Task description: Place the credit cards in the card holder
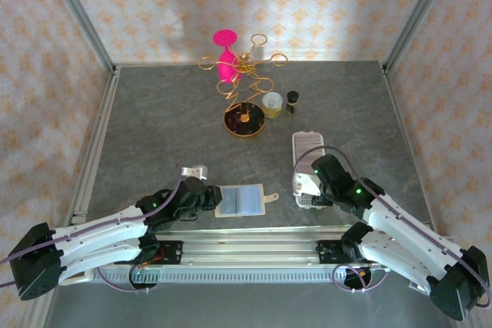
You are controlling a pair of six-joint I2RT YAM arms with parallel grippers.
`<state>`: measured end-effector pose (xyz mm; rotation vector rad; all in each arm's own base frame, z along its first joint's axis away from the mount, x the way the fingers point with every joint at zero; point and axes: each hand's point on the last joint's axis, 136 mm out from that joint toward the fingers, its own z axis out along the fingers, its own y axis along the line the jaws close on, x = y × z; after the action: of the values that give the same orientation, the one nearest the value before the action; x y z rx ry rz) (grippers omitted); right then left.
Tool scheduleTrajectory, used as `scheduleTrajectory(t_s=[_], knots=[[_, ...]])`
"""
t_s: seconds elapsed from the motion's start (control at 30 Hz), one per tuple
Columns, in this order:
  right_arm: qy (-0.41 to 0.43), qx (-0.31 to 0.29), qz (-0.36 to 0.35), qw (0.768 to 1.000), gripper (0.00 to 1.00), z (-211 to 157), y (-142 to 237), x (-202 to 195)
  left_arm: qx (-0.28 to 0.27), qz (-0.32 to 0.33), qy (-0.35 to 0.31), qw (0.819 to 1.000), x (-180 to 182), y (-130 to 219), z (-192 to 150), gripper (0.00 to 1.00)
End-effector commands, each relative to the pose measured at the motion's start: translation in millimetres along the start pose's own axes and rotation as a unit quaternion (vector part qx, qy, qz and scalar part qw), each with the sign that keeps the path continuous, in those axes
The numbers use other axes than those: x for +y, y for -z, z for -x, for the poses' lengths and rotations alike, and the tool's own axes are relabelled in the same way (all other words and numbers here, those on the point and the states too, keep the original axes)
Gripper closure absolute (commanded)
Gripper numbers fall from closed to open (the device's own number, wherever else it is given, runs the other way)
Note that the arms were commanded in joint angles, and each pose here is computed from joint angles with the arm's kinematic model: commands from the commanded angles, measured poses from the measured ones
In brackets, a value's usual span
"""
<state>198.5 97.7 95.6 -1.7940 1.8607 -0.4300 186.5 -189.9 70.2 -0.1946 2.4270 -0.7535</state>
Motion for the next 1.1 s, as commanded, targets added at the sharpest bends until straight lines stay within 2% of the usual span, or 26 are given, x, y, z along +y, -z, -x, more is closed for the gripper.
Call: scheduleTrajectory(t_s=[0.0, 0.43, 1.07], knots=[[0.044, -0.005, -0.01, 0.999, 0.17, 2.9, -8.4, -3.2, 0.0, -0.011, -0.009, 1.0, -1.8, -0.9, -2.1, 0.77], [0.063, -0.011, 0.019, 0.998, 0.19, 10.9, -34.7, 7.8, 0.001, -0.008, -0.009, 1.0, 0.8, -0.1, -3.1, 0.77], [0.069, 0.003, 0.026, 0.997, 0.65, -0.3, -26.2, 15.7, 0.008, -0.011, -0.009, 1.0, 0.7, -5.8, -7.3, 0.78]])
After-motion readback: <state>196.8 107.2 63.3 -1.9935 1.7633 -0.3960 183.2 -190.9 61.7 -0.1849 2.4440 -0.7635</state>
